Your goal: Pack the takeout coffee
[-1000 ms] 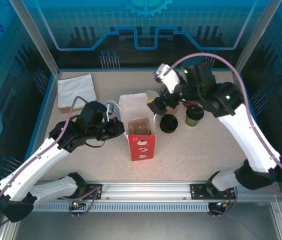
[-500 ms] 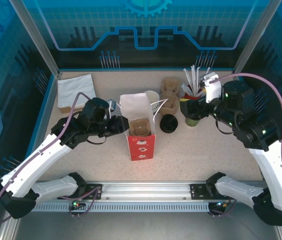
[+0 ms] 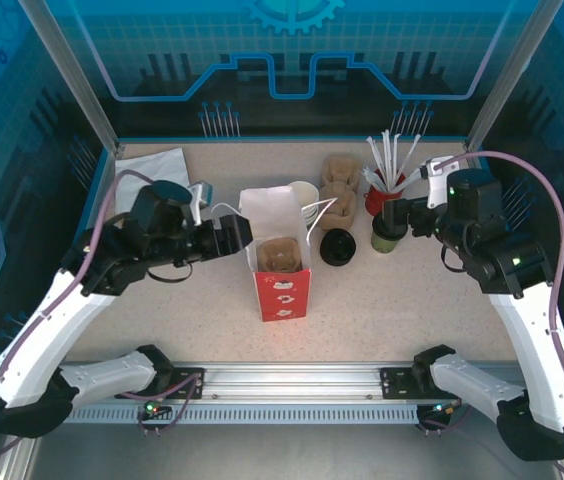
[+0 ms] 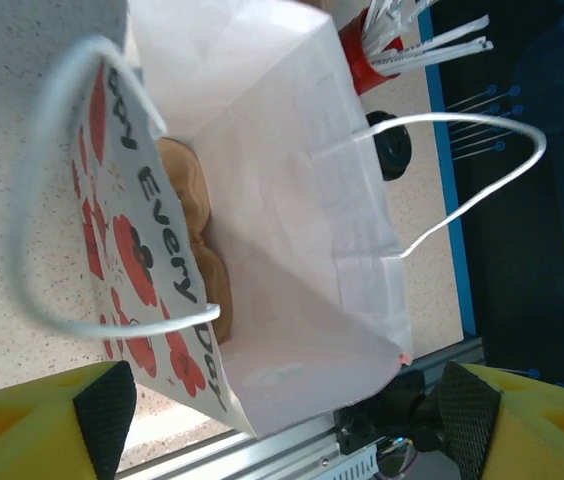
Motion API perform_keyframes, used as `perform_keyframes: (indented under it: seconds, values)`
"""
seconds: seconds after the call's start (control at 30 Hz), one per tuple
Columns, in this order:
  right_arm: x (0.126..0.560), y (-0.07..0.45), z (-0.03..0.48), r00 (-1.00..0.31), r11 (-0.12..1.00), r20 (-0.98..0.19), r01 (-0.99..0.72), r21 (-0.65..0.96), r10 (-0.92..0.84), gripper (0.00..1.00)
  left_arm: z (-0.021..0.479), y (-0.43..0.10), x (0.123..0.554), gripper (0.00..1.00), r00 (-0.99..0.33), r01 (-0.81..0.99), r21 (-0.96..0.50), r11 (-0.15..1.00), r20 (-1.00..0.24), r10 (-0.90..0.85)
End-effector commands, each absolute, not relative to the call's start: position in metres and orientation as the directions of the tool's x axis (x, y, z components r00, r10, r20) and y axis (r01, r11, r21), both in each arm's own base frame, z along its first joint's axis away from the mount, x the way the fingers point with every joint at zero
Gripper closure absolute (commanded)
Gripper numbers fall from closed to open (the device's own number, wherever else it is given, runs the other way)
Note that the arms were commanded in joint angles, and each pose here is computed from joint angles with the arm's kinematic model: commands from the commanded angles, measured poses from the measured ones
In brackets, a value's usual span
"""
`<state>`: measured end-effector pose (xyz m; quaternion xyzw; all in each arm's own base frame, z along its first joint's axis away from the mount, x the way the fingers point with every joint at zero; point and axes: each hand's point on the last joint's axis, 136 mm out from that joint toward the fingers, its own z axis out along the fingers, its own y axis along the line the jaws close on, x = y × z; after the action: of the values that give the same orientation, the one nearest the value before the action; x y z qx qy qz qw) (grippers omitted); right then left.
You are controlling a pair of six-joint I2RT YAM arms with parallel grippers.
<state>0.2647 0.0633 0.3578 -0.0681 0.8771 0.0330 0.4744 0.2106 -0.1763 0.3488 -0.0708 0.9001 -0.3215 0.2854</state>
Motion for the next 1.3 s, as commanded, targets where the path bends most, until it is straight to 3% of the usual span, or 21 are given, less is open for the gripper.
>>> perform_keyframes:
  seconds: [0.0,0.27,0.4,0.83,1.13,1.27]
  values:
    - [0.267,0.059,0.356,-0.542,0.992,-0.838,-0.122,0.010,-0.058,0.00,0.356,-0.152,0.214,0.17,-0.822,0.006,-0.566,0.824,-0.471,-0.318]
    - [0.264,0.060,0.348,-0.555,0.992,-0.830,-0.127,0.023,-0.052,0.00,0.355,-0.128,0.275,0.17,-0.854,-0.044,-0.435,0.899,-0.450,-0.260]
    - [0.261,0.059,0.346,-0.557,0.992,-0.829,-0.127,0.019,-0.056,0.00,0.338,-0.141,0.301,0.20,-0.896,-0.004,-0.424,0.905,-0.401,-0.192]
    - [0.252,0.050,0.344,-0.556,0.995,-0.830,-0.099,0.005,-0.051,0.00,0.274,-0.166,0.331,0.24,-0.965,0.022,-0.413,0.910,-0.247,-0.089]
    - [0.250,0.049,0.343,-0.556,0.996,-0.830,-0.094,0.004,-0.049,0.00,0.255,-0.167,0.347,0.50,-0.967,-0.016,-0.377,0.926,-0.230,-0.110]
    - [0.250,0.049,0.344,-0.555,0.996,-0.830,-0.094,0.007,-0.046,0.00,0.262,-0.167,0.350,0.73,-0.957,-0.022,-0.377,0.926,-0.259,-0.128]
